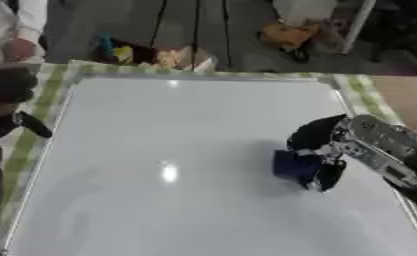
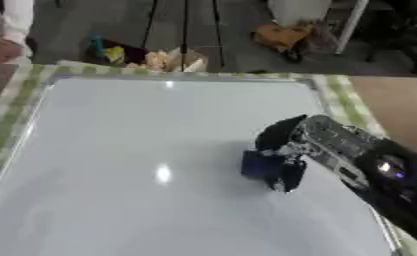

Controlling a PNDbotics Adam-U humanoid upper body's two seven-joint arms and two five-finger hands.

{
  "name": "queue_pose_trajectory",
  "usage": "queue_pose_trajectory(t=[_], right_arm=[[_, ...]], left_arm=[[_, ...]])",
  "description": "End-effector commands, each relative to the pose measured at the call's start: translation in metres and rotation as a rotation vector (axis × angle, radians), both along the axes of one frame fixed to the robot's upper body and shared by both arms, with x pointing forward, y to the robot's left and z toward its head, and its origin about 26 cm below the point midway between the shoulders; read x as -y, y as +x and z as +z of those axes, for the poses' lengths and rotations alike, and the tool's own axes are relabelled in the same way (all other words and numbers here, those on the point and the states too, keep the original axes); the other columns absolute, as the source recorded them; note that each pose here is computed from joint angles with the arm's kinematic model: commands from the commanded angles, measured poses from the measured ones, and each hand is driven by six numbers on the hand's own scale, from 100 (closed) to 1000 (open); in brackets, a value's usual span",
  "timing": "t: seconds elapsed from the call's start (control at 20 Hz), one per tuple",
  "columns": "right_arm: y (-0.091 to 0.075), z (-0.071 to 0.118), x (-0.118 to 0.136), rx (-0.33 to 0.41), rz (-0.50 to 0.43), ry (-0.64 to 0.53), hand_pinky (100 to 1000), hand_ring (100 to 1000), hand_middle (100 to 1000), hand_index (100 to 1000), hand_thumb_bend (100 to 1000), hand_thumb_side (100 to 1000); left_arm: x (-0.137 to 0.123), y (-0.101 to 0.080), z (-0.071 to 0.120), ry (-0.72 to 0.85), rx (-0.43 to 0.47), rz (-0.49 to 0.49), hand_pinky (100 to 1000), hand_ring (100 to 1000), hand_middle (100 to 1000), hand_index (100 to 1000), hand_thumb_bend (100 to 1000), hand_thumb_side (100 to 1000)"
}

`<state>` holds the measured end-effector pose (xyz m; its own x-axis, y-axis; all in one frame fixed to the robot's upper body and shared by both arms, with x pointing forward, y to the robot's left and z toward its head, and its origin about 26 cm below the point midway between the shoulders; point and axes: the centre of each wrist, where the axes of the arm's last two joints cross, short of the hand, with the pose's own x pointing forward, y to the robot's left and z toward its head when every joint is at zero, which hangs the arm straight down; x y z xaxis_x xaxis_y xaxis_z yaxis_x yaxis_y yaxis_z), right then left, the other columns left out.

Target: Wipe the whiteboard clean with a brush.

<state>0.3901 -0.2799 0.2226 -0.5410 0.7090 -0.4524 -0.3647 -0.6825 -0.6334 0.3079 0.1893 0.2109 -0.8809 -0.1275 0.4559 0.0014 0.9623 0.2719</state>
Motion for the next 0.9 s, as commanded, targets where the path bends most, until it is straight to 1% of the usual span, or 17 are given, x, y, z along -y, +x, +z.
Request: queue_pose_trajectory(t=[0.05,0.2,0.4,0.7,0.9], right_arm=[[-0.004,-0.013,0.030,-0.052,-0.082,-0.055,318,500,240,210,100,347],[-0.008,-0.017,0.043,-0.067,-0.121,-0.059,319,500,241,211,100,346],[-0.014,-0.016,0.052,-0.063,-0.153,-0.055,321,502,243,212,100,345],[-0.019,-0.008,0.054,-0.037,-0.168,-0.040,314,499,240,210,100,345],[-0.022,0.001,0.050,-0.009,-0.171,0.001,304,495,236,207,100,346]], left_arm=[[-0.001,-0.003,0.007,0.011,0.030,-0.002,421,805,756,690,100,957],[-0.001,-0.003,0.007,0.010,0.031,-0.001,421,805,756,690,100,957],[-0.001,-0.003,0.007,0.010,0.032,0.000,421,805,756,690,100,955],[-0.001,-0.003,0.007,0.013,0.029,0.000,421,805,755,691,100,954],[0.000,-0.003,0.008,0.012,0.032,-0.002,421,805,755,691,100,953]])
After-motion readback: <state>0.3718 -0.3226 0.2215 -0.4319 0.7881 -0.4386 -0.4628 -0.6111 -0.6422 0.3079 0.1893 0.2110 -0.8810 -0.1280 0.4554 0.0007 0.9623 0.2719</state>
